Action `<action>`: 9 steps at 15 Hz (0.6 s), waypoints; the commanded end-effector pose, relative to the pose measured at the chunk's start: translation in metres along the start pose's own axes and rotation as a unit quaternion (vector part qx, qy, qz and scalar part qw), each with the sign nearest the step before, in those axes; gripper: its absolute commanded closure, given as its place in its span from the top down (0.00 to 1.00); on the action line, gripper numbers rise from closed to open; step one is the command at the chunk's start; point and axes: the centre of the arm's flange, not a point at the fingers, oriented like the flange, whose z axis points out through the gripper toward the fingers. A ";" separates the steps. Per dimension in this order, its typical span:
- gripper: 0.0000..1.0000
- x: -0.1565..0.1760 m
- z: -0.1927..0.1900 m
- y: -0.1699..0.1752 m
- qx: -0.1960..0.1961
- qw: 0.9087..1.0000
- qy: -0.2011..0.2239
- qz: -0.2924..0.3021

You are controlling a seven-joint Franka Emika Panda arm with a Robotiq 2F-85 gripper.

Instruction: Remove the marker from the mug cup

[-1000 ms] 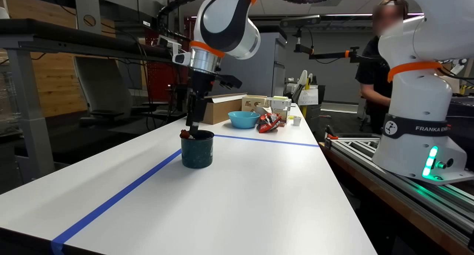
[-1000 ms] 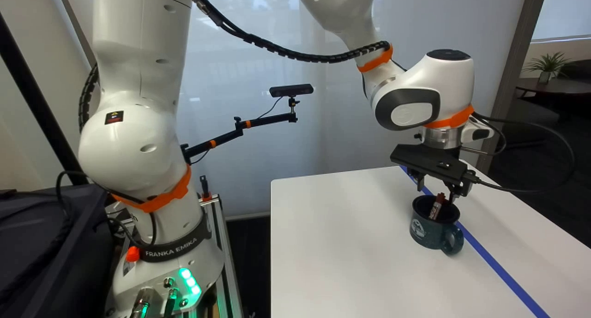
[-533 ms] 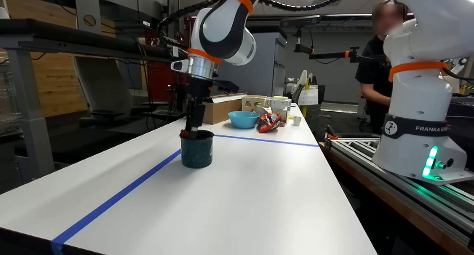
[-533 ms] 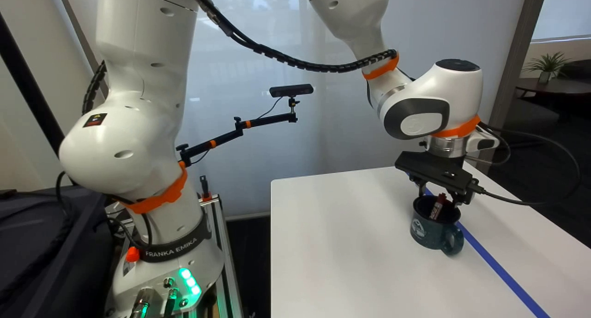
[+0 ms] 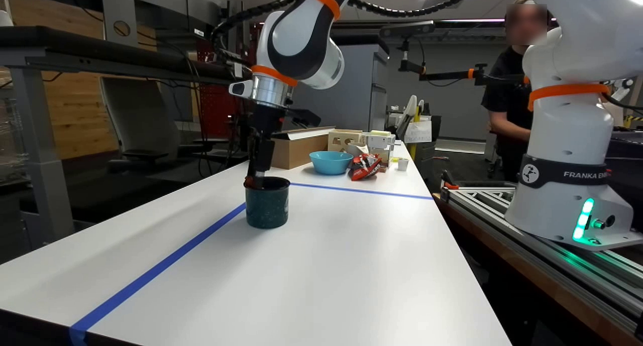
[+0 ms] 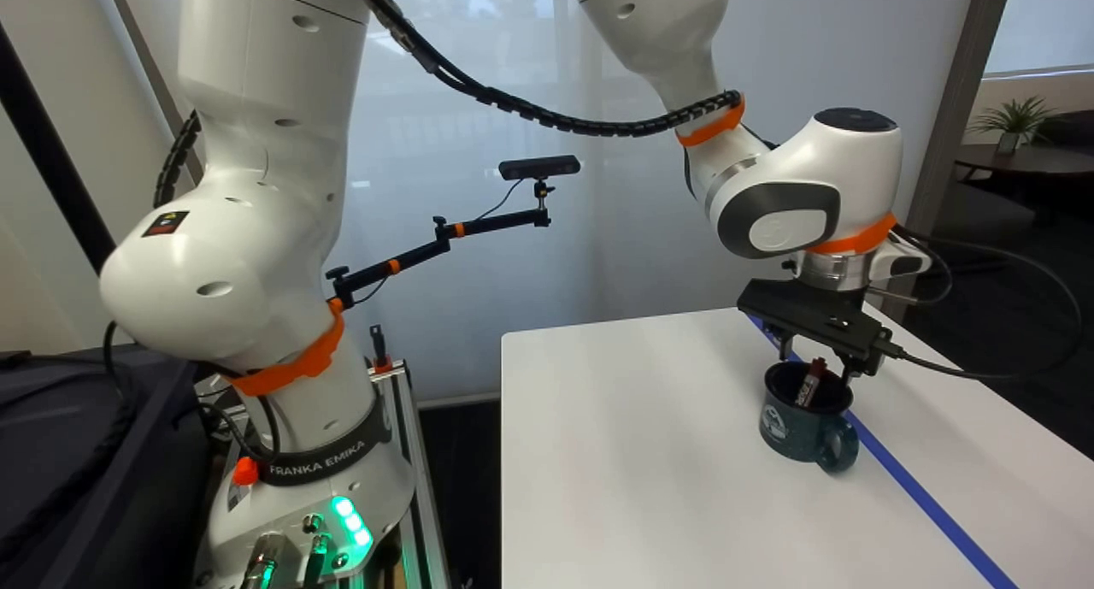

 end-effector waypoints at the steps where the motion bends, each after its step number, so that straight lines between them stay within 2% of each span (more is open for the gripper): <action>1: 0.63 0.005 -0.003 0.001 0.002 1.000 -0.003 0.001; 2: 0.52 0.005 -0.004 0.001 0.002 1.000 -0.004 0.001; 4: 0.47 0.006 -0.007 -0.001 0.001 1.000 -0.002 0.002; 5: 0.46 0.006 -0.008 -0.002 0.001 1.000 -0.002 0.003; 6: 0.51 0.006 -0.008 -0.002 0.001 1.000 -0.002 0.003; 7: 0.49 0.006 -0.009 -0.002 0.000 1.000 -0.002 0.004; 8: 0.53 0.005 -0.009 -0.002 0.000 1.000 -0.002 0.004; 9: 0.53 0.005 -0.009 -0.002 0.000 1.000 -0.002 0.005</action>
